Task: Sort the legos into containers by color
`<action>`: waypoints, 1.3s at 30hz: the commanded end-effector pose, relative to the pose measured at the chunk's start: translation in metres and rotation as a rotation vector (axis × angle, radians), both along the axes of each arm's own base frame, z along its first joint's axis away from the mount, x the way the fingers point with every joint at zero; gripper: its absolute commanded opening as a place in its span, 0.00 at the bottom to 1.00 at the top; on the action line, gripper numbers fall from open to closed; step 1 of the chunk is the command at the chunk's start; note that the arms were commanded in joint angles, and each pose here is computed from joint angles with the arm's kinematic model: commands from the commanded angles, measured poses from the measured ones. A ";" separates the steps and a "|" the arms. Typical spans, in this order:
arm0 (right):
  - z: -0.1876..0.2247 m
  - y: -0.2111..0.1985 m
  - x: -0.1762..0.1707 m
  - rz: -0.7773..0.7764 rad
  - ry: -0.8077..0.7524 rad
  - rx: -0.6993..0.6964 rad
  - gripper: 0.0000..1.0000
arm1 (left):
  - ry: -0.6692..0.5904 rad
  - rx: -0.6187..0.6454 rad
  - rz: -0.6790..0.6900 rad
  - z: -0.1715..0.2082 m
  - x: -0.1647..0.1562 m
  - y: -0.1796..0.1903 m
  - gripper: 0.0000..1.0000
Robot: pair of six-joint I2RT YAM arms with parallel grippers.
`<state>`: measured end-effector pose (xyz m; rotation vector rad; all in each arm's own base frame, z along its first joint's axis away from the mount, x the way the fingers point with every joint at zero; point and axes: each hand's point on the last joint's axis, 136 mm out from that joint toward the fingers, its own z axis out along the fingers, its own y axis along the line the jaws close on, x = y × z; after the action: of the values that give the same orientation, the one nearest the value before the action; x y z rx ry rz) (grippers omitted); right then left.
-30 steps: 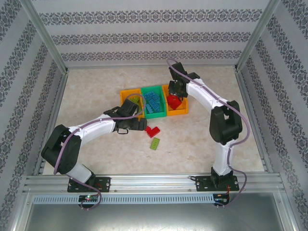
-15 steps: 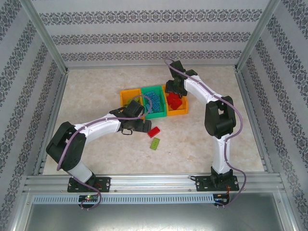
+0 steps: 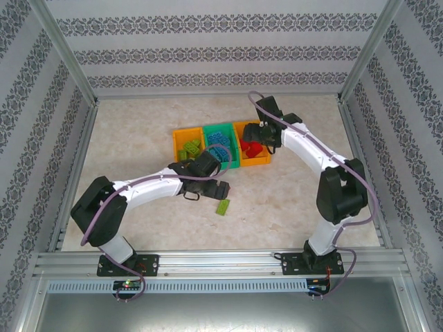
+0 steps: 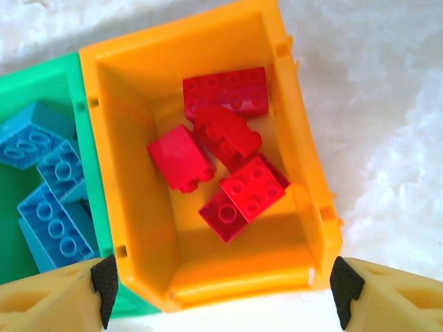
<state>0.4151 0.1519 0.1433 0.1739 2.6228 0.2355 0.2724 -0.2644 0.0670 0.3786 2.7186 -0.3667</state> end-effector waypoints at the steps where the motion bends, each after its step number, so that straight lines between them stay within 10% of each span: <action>1: 0.002 -0.005 -0.011 0.017 -0.024 -0.025 0.84 | 0.067 0.021 -0.027 -0.007 -0.026 -0.009 0.99; 18: -0.002 -0.045 -0.037 -0.066 -0.047 0.003 0.97 | 0.180 0.206 -0.080 -0.050 -0.061 -0.040 0.85; 28: -0.001 -0.065 -0.049 -0.103 -0.057 -0.004 0.98 | 0.204 0.263 -0.081 -0.060 -0.061 -0.038 0.40; 39: -0.013 -0.058 -0.061 -0.098 -0.038 0.032 0.98 | 0.061 0.244 -0.044 0.013 -0.047 -0.023 0.32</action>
<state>0.3578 0.0852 0.1250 0.3097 2.5876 0.1961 0.2210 -0.2971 0.0377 0.5222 2.8976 -0.0899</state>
